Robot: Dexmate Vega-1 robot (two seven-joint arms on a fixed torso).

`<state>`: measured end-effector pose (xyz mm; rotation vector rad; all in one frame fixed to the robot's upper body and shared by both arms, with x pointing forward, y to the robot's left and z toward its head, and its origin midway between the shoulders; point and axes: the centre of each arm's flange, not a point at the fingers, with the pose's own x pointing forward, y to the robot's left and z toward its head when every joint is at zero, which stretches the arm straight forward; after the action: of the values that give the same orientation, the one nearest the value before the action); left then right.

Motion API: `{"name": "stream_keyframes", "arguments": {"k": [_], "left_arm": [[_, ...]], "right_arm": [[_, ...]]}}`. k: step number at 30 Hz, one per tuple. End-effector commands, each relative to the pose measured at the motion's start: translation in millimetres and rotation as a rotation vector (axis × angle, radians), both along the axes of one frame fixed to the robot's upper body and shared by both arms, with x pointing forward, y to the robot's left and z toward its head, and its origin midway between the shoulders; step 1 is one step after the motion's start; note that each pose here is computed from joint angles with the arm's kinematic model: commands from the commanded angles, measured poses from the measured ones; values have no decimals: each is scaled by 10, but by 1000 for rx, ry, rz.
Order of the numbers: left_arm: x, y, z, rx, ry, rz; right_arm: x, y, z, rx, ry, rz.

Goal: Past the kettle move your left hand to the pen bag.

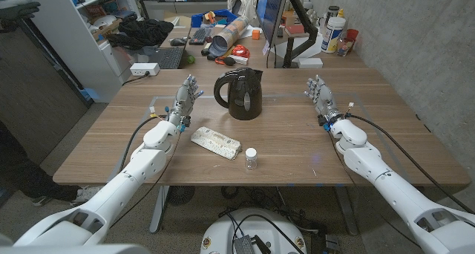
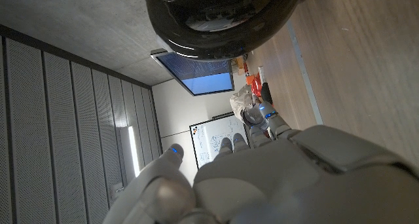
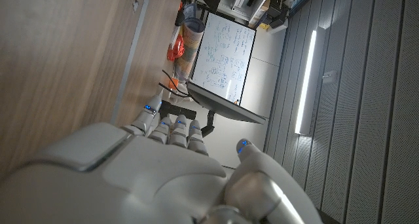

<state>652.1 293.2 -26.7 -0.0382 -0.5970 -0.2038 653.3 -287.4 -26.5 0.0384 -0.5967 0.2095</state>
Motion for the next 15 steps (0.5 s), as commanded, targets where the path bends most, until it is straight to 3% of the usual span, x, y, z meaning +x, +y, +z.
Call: {"name": "stream_keyframes", "arguments": {"k": [1, 15], "left_arm": [[-12, 25, -3, 4, 3, 4], [-59, -16, 82, 42, -44, 21]], "right_arm": [[15, 6, -19, 0, 8, 1], [38, -21, -26, 3, 11, 3]]}}
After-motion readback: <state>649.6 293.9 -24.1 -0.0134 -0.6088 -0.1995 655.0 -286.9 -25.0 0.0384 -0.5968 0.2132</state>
